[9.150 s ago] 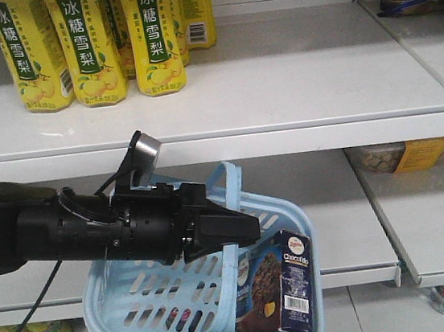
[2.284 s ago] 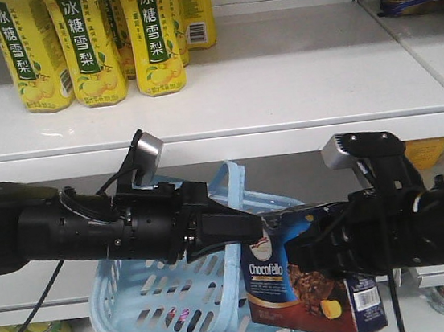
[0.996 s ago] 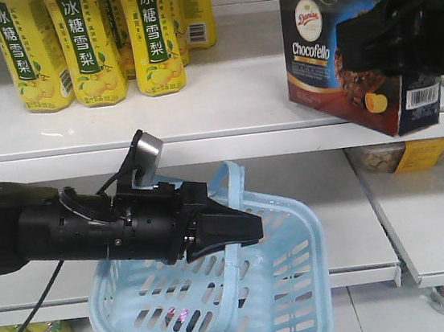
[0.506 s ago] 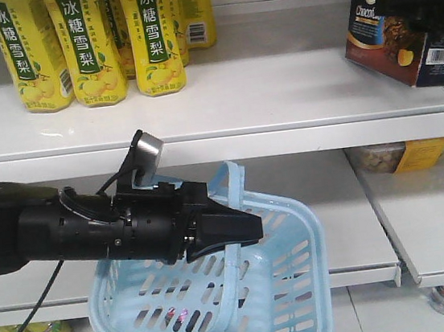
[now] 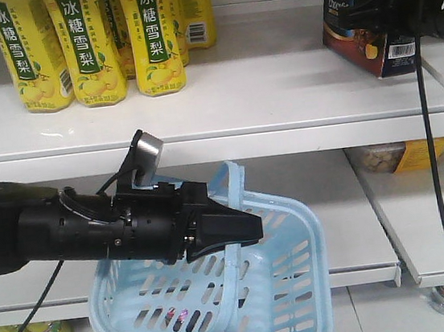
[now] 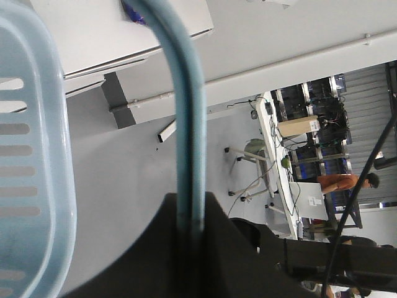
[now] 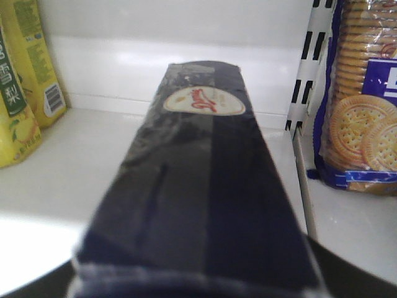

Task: Left arm holds basket, right arm returns cookies
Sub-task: 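Place the box upright on the upper shelf and open the right gripper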

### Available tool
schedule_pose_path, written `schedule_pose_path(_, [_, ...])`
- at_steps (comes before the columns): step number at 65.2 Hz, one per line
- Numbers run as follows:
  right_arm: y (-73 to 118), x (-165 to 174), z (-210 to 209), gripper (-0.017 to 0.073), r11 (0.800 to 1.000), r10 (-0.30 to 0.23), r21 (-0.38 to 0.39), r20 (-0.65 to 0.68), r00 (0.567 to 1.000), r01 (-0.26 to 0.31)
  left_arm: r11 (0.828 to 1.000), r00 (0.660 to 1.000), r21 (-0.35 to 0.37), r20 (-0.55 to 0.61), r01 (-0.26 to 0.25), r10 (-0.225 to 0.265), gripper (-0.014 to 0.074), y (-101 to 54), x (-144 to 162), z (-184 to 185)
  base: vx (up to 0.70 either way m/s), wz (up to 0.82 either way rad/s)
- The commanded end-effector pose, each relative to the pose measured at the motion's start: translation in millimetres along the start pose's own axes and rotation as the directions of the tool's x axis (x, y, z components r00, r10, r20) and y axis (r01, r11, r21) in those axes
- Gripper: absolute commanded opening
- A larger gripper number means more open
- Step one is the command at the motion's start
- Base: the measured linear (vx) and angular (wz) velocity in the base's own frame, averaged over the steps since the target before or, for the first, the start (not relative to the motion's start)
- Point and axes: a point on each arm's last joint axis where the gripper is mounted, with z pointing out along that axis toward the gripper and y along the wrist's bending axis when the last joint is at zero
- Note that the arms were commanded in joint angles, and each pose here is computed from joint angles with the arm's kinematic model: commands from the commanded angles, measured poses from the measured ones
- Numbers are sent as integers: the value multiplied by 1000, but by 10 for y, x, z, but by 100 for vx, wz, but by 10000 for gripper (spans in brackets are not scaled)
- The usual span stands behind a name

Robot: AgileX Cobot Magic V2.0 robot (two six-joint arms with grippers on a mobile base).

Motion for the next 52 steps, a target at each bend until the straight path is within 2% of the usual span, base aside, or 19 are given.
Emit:
schedule_pose_path(1, [-16, -193, -94, 386, 1000, -21, 5, 91, 996, 21, 992, 990, 122, 143, -11, -6, -6, -307, -169, -115, 0, 0])
schedule_pose_path(9, [-16, -192, -108, 514, 1000, -13, 5, 81, 997, 12, 992, 990, 122, 143, -12, -6, -6, -307, -169, -115, 0, 0])
schedule_pose_path(18, [-20, -225, -201, 593, 1000, -11, 7, 70, 997, 11, 992, 990, 122, 143, -12, -6, -6, -307, -169, -115, 0, 0])
schedule_pose_path(34, [-25, -242, -376, 590, 1000, -8, 14, 9, 1000, 8, 992, 990, 122, 143, -12, -6, -6, -307, -169, -115, 0, 0])
schedule_pose_path(52, [-28, -323, -667, 590, 1000, -4, 18, -4, 1000, 4, 992, 990, 122, 143, -12, -6, -6, -307, -169, -115, 0, 0])
